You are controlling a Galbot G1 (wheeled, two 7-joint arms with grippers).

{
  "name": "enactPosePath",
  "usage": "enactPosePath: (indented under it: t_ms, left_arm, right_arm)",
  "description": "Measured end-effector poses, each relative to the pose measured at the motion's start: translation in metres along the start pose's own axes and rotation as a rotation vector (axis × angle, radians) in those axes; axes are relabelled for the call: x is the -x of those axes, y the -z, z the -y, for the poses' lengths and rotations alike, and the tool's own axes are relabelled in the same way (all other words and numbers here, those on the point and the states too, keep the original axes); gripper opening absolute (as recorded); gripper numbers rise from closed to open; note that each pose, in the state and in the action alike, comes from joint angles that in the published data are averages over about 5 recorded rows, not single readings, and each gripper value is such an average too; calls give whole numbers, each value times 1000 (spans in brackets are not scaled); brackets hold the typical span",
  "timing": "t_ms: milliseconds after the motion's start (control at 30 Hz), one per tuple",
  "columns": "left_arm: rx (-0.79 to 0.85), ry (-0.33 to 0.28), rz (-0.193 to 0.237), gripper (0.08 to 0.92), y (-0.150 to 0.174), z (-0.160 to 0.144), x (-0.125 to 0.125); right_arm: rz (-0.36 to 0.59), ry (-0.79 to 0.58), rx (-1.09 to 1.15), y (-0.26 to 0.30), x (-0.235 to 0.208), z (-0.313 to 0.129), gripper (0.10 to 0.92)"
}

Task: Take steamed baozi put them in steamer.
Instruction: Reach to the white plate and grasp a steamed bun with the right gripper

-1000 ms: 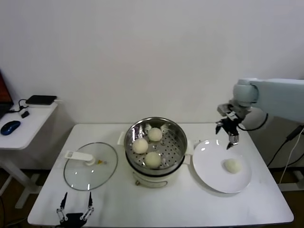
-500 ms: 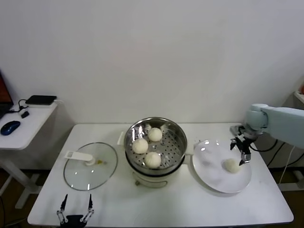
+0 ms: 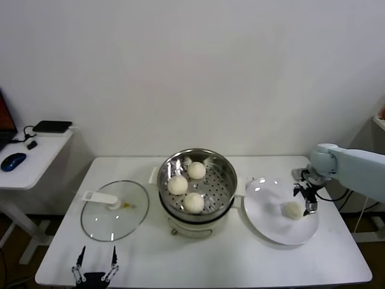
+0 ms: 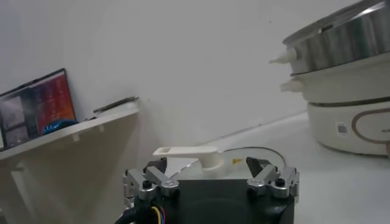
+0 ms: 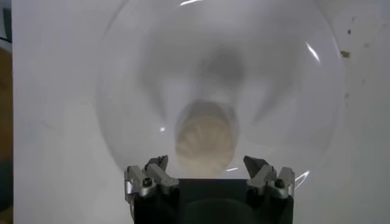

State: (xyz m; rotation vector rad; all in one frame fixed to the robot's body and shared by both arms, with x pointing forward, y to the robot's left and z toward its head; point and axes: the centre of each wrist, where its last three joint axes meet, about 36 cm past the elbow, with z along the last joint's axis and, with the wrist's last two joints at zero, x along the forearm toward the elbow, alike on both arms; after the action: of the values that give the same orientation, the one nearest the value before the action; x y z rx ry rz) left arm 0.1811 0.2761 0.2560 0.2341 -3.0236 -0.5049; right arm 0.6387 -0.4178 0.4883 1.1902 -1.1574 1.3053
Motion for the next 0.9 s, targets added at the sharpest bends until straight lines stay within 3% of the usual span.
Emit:
enactPosePath:
  t_ms: [367, 700, 900]
  left_arm:
    - [2, 1, -1, 823, -1, -1, 0]
    - [3, -1, 1, 823, 0, 0, 1]
    - [3, -2, 5, 823, 1, 0, 1]
  right_arm:
    - [-2, -3, 8, 2, 15, -2, 814]
    - [3, -11, 12, 3, 17, -2, 596]
    - [16, -7, 10, 3, 9, -3, 555]
